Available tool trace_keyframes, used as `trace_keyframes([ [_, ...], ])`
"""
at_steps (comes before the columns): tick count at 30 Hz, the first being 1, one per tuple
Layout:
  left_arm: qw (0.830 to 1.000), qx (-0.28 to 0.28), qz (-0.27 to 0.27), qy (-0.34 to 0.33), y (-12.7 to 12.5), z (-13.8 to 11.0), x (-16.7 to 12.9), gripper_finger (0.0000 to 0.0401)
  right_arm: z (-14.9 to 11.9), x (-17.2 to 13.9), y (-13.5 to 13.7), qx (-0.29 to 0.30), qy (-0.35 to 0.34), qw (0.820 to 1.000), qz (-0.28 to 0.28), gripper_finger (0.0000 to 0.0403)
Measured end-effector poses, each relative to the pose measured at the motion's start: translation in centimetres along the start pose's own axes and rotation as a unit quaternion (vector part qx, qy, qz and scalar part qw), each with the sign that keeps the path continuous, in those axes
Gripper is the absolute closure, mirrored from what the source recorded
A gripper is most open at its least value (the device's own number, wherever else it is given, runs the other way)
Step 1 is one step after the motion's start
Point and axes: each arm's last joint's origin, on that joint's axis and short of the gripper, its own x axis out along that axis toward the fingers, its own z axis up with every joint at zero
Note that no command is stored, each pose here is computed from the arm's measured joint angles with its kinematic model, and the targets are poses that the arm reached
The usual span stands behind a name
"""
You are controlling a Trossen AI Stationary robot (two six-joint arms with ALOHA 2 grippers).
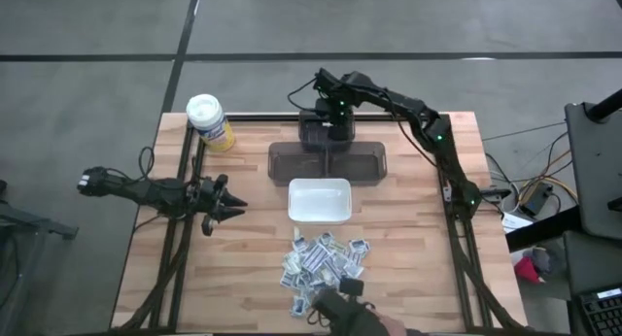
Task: Pick & Place First Aid Supplies
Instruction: Put the green bandage into the top black bin
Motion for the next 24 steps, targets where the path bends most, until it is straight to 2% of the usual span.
trace_keyframes([
  [18, 1.0, 0.0, 0.0, 0.001, 0.0, 0.0, 0.0, 0.0286, 0.7, 1.4, -0.3, 0.012, 0.019, 1.0, 0.011, 0.0393],
  [24, 1.0, 0.0, 0.0, 0.001, 0.0, 0.0, 0.0, 0.0286, 0.5, 1.8, -0.2, 0.012, 0.027, 0.999, 0.015, 0.036],
])
